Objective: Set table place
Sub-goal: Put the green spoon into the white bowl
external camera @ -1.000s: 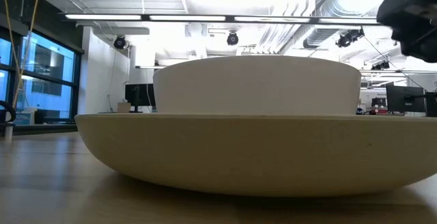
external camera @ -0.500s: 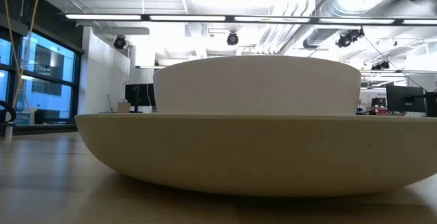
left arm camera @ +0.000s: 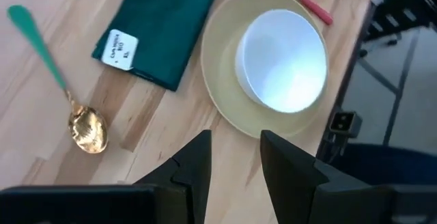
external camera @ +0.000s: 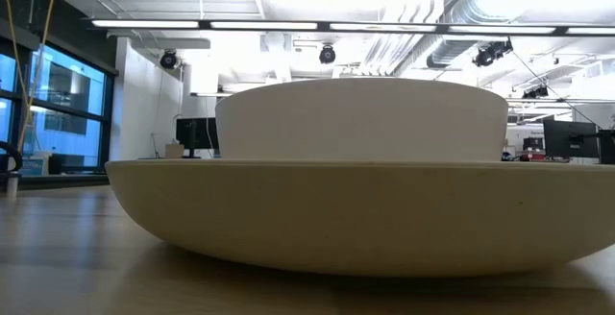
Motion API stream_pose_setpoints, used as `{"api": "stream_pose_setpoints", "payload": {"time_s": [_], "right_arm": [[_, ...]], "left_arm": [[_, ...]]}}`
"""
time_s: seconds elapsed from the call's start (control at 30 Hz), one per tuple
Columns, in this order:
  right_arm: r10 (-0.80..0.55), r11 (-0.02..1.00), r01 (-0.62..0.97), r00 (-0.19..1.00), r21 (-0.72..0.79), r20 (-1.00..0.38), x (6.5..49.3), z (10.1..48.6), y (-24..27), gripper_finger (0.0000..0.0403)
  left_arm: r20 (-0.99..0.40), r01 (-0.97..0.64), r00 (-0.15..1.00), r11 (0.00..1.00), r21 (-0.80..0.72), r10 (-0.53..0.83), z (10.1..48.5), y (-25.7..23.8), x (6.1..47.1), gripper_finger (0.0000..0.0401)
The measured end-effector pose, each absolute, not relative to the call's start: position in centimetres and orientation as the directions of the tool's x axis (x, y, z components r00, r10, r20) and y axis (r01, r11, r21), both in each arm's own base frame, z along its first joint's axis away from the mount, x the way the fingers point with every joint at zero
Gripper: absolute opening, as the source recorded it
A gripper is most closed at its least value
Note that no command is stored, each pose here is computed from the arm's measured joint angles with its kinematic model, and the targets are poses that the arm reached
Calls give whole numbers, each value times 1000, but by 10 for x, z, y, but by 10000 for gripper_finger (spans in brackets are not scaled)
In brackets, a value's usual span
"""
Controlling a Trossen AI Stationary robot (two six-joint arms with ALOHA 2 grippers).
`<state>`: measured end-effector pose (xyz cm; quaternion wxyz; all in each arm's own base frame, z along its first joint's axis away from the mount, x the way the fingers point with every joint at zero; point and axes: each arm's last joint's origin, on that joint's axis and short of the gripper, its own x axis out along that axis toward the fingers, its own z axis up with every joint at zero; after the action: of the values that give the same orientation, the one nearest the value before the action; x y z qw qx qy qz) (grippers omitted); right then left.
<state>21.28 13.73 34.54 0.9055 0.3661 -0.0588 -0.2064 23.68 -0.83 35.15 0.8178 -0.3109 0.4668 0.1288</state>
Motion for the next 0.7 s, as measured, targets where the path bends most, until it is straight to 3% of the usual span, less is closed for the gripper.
{"api": "stream_pose_setpoints", "payload": {"time_s": [0.2,0.43,0.7], "right_arm": [[-280,803,200,958,562,59,222,363,127,71],[-204,816,161,979,555,15,230,361,104,71],[-109,817,95,994,568,-9,237,358,94,71]], "left_arm": [[-917,-704,391,667,-245,77,342,-2,227,115],[-945,-758,291,639,-132,150,315,19,234,115],[-980,-756,161,653,-48,114,263,38,245,115]]}}
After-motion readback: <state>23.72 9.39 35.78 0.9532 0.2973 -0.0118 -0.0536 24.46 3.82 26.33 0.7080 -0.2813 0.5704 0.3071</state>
